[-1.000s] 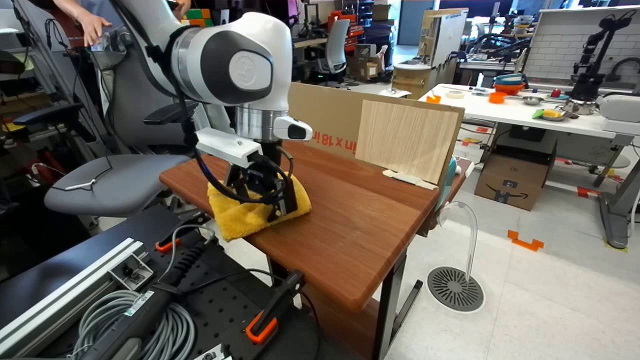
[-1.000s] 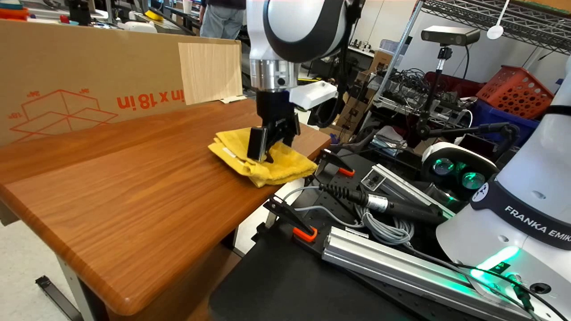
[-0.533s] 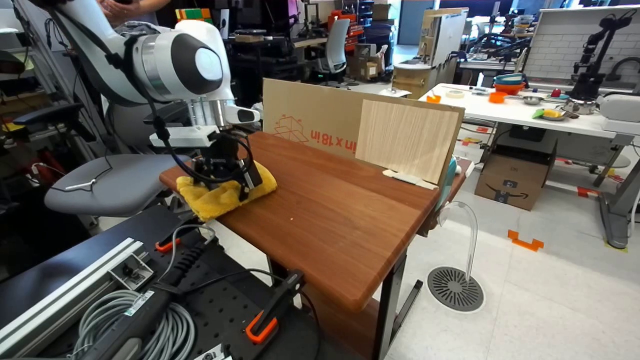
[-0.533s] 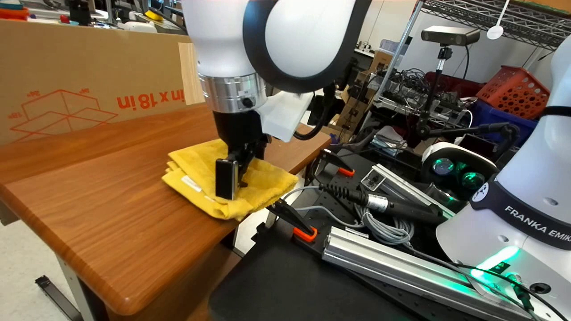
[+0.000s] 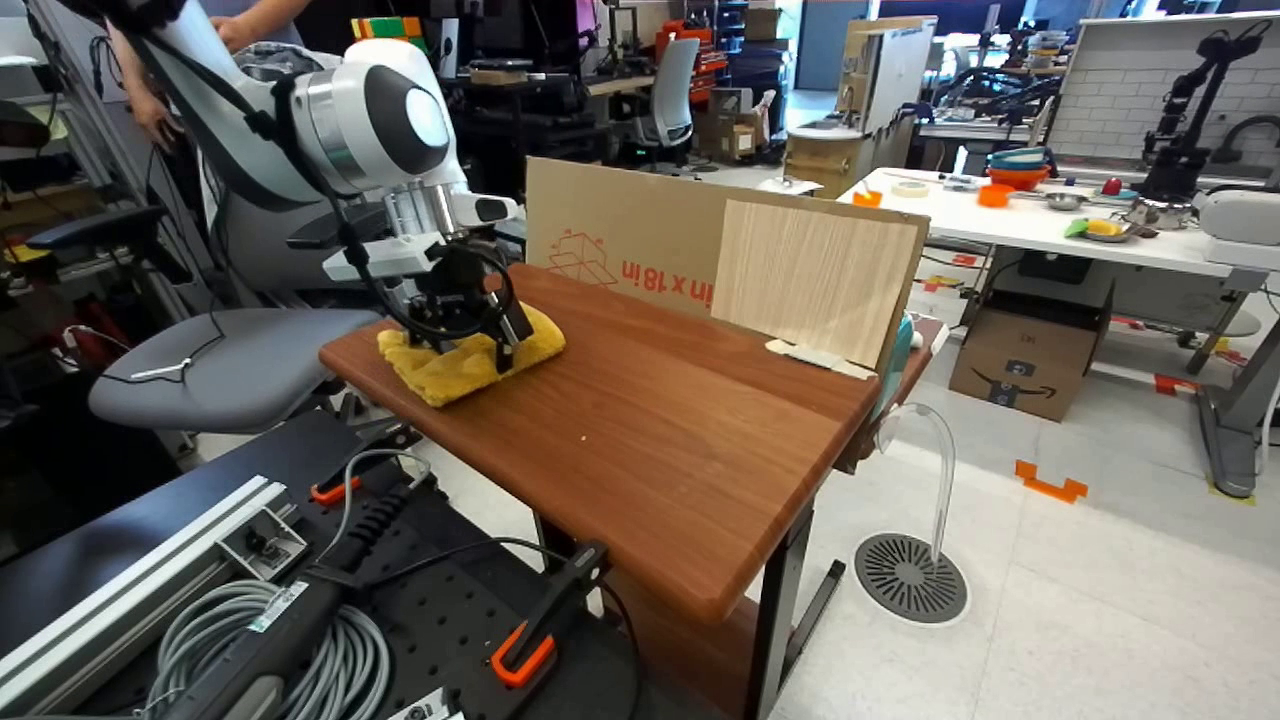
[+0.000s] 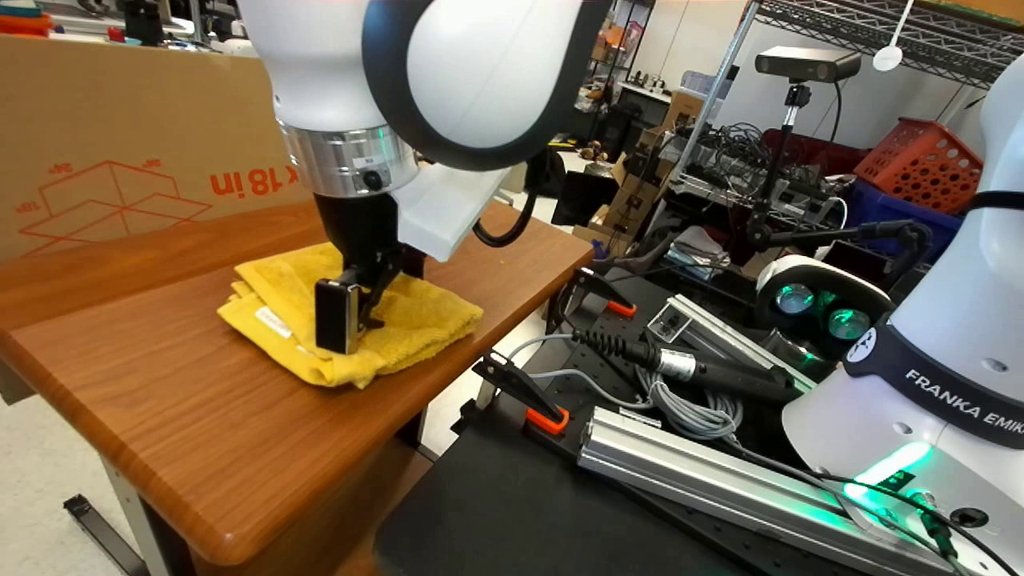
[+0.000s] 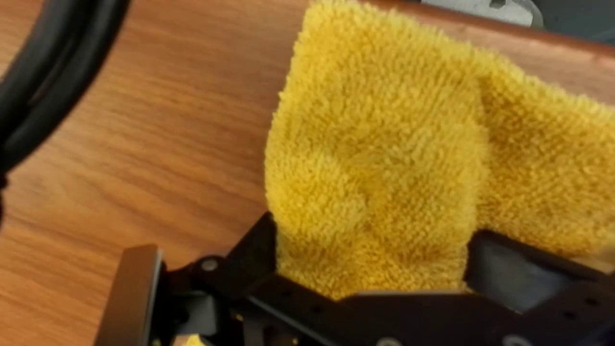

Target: Wipe the table top.

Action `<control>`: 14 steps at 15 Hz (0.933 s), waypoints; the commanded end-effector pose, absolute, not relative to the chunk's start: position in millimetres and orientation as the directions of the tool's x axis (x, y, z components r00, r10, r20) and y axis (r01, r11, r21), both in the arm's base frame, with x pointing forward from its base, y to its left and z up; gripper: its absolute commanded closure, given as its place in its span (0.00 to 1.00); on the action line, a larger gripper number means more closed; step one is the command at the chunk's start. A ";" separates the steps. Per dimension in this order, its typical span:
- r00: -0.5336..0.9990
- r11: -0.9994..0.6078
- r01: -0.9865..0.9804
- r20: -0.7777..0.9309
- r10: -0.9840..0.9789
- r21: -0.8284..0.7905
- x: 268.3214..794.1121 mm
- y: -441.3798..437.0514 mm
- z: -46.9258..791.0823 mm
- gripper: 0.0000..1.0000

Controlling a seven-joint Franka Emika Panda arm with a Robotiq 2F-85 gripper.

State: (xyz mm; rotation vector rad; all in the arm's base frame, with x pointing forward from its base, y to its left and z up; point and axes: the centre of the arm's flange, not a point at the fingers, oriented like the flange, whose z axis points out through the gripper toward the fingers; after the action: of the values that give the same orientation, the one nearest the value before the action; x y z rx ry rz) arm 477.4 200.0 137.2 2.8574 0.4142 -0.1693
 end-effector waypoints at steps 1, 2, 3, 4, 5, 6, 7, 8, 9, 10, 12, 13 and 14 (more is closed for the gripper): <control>0.980 -0.944 0.178 -0.133 0.146 0.278 532.8 178.6 103.5 0.00; 0.986 -0.946 0.147 -0.122 0.116 0.289 543.5 172.1 104.4 0.00; 0.990 -0.947 0.114 -0.109 0.084 0.301 555.1 165.5 105.1 0.00; 0.994 -0.946 0.084 -0.097 0.056 0.314 565.7 159.2 105.8 0.00; 0.996 -0.943 0.056 -0.088 0.029 0.327 574.6 153.5 106.5 0.00; 0.997 -0.940 0.029 -0.082 0.002 0.340 582.1 147.6 108.0 0.00; 0.996 -0.936 0.007 -0.085 -0.024 0.351 587.6 141.1 109.9 0.00; 0.992 -0.937 0.005 -0.121 -0.039 0.348 589.9 133.4 113.9 0.00; 0.989 -0.938 0.003 -0.137 -0.047 0.348 589.9 126.1 117.3 0.00; 0.986 -0.943 0.006 -0.160 -0.050 0.334 586.6 114.0 123.6 0.00; 0.979 -0.957 -0.001 -0.196 -0.060 0.291 576.8 86.9 129.5 0.00; 0.976 -0.963 -0.007 -0.209 -0.066 0.268 568.5 67.9 129.8 0.00; 0.974 -0.966 -0.021 -0.213 -0.078 0.257 561.6 49.7 129.1 0.00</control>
State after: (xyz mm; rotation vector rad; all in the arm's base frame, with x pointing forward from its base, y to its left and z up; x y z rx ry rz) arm 580.7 97.0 139.5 2.8297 -0.0439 -0.2258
